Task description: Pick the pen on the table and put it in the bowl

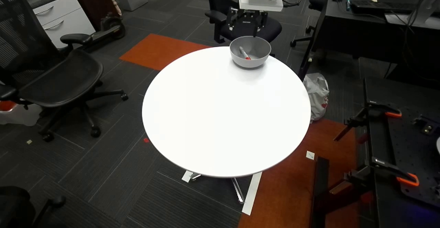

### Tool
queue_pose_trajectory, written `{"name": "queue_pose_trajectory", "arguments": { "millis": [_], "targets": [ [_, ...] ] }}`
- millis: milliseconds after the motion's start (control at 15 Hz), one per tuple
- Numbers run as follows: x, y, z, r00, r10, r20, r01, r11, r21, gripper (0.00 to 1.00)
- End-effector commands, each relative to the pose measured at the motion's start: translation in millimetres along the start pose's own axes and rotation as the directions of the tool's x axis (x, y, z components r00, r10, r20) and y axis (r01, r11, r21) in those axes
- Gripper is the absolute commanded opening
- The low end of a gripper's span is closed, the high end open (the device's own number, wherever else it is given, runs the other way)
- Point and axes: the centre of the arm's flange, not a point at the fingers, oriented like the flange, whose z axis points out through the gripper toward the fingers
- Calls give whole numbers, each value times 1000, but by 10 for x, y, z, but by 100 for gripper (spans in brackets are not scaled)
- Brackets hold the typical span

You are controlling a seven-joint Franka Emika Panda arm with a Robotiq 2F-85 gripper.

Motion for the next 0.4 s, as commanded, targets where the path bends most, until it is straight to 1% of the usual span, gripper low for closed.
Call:
{"name": "queue_pose_trajectory", "arguments": {
  "millis": [0, 67, 333],
  "targets": [
    [19, -13, -15, 999, 20, 26, -21, 1000, 15, 100],
    [0, 0, 1, 1000, 2, 1, -2, 1000, 1, 100],
    [-3, 2, 9, 1000, 1, 2, -1, 1000, 1, 100]
  ]
}}
